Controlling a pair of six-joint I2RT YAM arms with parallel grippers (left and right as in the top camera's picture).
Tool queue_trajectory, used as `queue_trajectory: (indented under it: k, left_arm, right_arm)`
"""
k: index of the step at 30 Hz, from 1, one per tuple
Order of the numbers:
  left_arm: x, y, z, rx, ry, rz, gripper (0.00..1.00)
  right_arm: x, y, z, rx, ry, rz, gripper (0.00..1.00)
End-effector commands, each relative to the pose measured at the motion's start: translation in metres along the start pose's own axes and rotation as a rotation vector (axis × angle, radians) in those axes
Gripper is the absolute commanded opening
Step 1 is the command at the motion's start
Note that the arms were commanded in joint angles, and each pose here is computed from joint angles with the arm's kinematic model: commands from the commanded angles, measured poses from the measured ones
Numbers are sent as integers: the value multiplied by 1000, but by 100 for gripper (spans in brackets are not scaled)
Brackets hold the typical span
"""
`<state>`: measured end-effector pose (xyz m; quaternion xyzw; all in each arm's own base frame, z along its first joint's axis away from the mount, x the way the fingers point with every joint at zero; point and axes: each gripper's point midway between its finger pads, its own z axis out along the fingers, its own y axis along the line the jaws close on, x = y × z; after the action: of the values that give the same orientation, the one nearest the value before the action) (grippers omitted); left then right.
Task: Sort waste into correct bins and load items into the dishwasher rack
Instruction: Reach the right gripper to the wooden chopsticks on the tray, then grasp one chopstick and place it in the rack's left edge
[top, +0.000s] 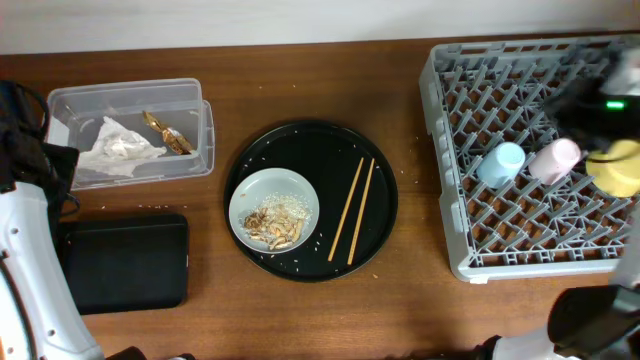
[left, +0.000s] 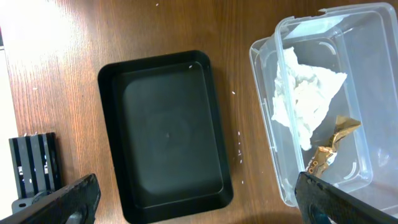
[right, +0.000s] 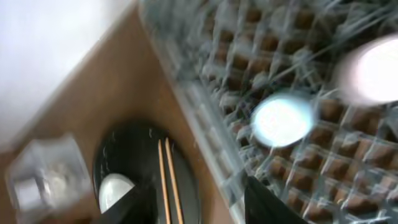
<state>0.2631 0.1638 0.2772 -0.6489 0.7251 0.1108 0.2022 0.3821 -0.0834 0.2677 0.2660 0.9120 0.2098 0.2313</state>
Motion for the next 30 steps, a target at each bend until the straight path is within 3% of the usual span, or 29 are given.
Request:
queue_trajectory:
  k: [1, 2, 3, 4, 5, 7, 8, 9, 12, 16, 30]
  left_arm:
    - [-2, 2, -3, 1, -9, -14, 99]
    - [-2, 2, -3, 1, -9, -14, 99]
    - [-2, 2, -3, 1, -9, -14, 99]
    - [-2, 2, -2, 1, -9, -14, 99]
    - [-2, 2, -2, 1, -9, -14, 99]
    - [-2, 2, -3, 1, -9, -14, 99]
    - [-2, 2, -3, 1, -9, -14, 99]
    - [-2, 2, -3, 1, -9, -14, 99]
    - [-2, 2, -3, 1, -9, -14, 99]
    - [-2, 2, -2, 1, -10, -14, 99]
    - [-2, 2, -2, 1, -9, -14, 99]
  right_arm:
    - [42, 27, 37, 296, 40, -81, 34]
    - [63, 56, 52, 317, 37, -111, 38]
    - [79, 79, 64, 286, 53, -175, 57]
    - [98, 99, 79, 260, 79, -243, 66]
    - [125, 116, 99, 250, 128, -300, 55]
    - [167, 128, 139, 289, 223, -319, 47]
    - [185, 131, 162, 307, 267, -348, 34]
    - [199, 131, 180, 325, 298, -374, 29]
    - [236, 118, 233, 406, 380, -355, 25]
    - [248, 101, 261, 459, 416, -342, 28]
    - [257, 79, 277, 488, 396, -294, 37]
